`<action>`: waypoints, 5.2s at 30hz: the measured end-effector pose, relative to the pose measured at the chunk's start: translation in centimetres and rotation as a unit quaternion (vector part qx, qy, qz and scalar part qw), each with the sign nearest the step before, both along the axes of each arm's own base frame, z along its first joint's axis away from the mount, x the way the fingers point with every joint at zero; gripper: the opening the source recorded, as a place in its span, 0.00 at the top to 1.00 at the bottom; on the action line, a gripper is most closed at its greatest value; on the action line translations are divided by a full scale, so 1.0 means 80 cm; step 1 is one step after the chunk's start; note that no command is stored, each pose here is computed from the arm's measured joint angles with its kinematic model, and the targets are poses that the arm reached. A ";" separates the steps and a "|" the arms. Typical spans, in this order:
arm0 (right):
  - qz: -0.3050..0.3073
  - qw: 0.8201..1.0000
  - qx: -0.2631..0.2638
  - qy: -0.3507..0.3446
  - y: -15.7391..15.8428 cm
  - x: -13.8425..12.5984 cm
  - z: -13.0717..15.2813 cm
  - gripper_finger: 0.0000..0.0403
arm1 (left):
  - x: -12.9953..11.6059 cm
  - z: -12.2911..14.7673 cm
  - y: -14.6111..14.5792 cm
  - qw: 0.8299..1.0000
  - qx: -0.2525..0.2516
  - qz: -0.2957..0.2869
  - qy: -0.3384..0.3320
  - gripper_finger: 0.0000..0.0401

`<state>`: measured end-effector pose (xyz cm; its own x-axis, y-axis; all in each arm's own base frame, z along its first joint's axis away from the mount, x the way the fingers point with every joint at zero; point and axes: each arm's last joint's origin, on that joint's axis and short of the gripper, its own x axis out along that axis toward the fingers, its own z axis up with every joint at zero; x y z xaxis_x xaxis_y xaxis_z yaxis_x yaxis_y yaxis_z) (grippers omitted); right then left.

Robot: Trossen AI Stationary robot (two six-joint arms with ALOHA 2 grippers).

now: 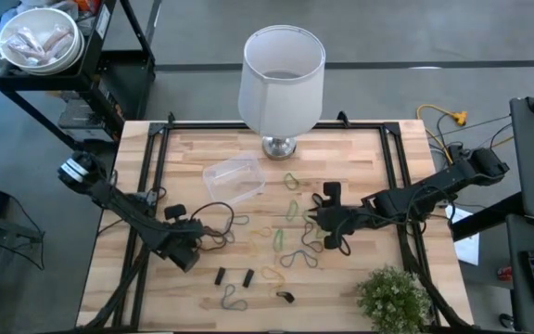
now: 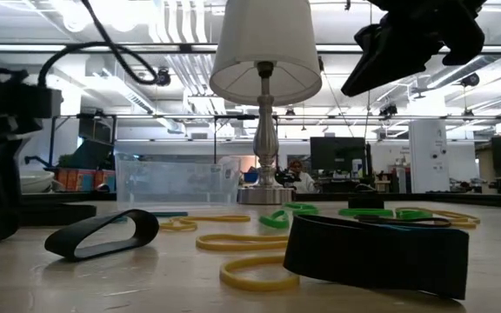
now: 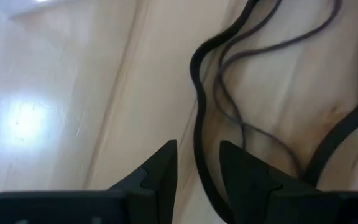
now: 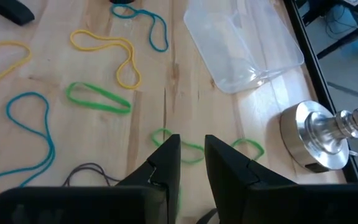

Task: Pick and place rubber bands into bin
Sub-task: Put the black rubber band into the transparent bin

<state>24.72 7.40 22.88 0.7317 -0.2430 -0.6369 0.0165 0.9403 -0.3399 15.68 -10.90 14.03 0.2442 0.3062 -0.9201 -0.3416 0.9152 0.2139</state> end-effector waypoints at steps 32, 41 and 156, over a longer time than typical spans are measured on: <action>0.011 0.998 0.049 -0.025 0.030 -0.008 0.002 0.83 | 0.044 0.052 -0.025 0.982 0.145 -0.114 -0.033 1.00; 0.011 0.998 0.049 -0.025 0.030 -0.008 0.002 0.83 | 0.074 0.111 -0.036 0.921 0.329 -0.168 -0.126 1.00; -0.250 0.953 0.116 0.125 -0.077 0.019 -0.114 0.83 | -0.001 0.153 -0.026 0.905 0.177 -0.254 -0.292 0.73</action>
